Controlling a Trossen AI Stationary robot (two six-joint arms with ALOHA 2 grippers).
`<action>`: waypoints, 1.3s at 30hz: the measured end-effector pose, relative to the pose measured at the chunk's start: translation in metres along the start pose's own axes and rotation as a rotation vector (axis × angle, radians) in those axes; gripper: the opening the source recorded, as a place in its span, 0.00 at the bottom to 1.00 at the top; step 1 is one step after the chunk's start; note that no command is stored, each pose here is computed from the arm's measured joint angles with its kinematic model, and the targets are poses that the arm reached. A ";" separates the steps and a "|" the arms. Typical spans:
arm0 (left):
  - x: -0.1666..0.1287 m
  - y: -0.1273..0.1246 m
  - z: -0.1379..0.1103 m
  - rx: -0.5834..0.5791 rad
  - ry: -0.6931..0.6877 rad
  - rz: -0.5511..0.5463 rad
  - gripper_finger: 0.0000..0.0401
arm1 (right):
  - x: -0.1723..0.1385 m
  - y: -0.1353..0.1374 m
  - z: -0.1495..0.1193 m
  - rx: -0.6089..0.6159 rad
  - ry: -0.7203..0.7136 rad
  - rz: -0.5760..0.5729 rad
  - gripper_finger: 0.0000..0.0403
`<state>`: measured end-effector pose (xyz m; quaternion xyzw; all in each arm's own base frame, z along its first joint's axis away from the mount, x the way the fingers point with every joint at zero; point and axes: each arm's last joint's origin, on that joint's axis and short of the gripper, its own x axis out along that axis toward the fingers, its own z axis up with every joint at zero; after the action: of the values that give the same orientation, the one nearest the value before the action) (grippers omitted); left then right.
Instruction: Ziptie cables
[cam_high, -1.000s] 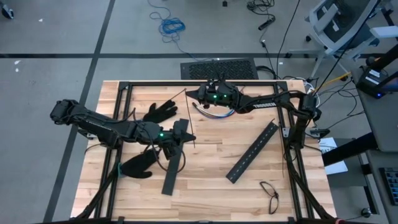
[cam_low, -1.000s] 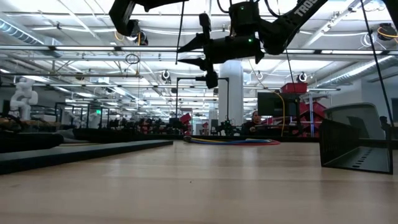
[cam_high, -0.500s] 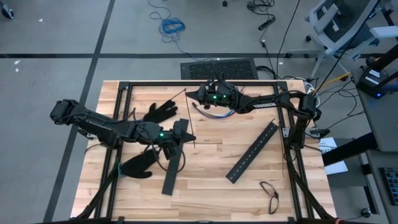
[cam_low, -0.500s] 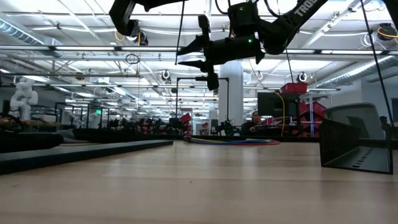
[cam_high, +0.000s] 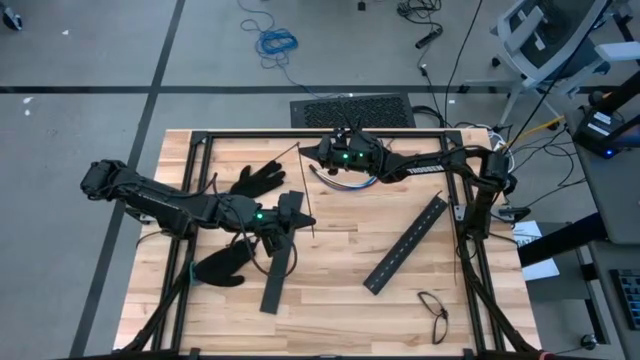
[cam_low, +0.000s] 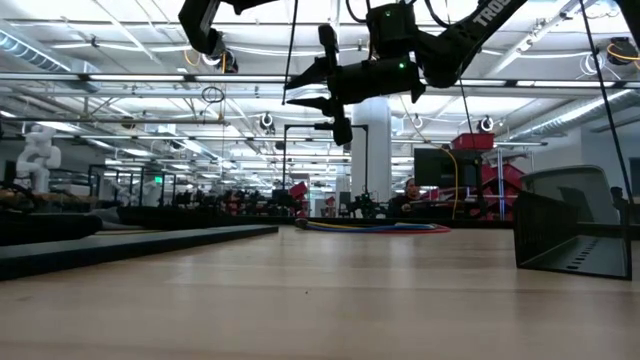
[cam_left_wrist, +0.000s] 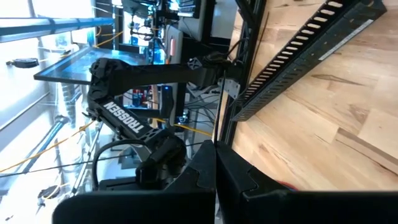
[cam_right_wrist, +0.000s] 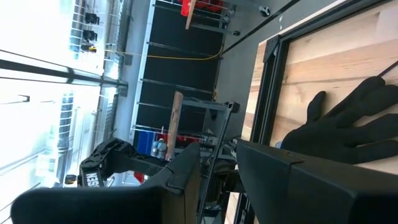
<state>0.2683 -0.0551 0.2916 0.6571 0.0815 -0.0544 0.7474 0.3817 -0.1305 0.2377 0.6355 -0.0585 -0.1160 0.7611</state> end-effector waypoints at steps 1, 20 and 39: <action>0.000 0.000 0.000 0.001 0.000 -0.001 0.00 | 0.000 0.000 -0.001 0.000 0.002 0.000 0.25; 0.000 0.000 0.000 0.001 -0.013 -0.004 0.00 | 0.000 0.000 -0.001 0.004 0.002 0.000 0.20; 0.000 0.002 0.001 -0.005 -0.019 0.013 0.00 | 0.000 0.001 -0.001 0.002 0.001 0.007 0.03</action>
<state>0.2686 -0.0556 0.2931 0.6550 0.0701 -0.0555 0.7503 0.3821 -0.1293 0.2384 0.6360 -0.0608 -0.1129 0.7609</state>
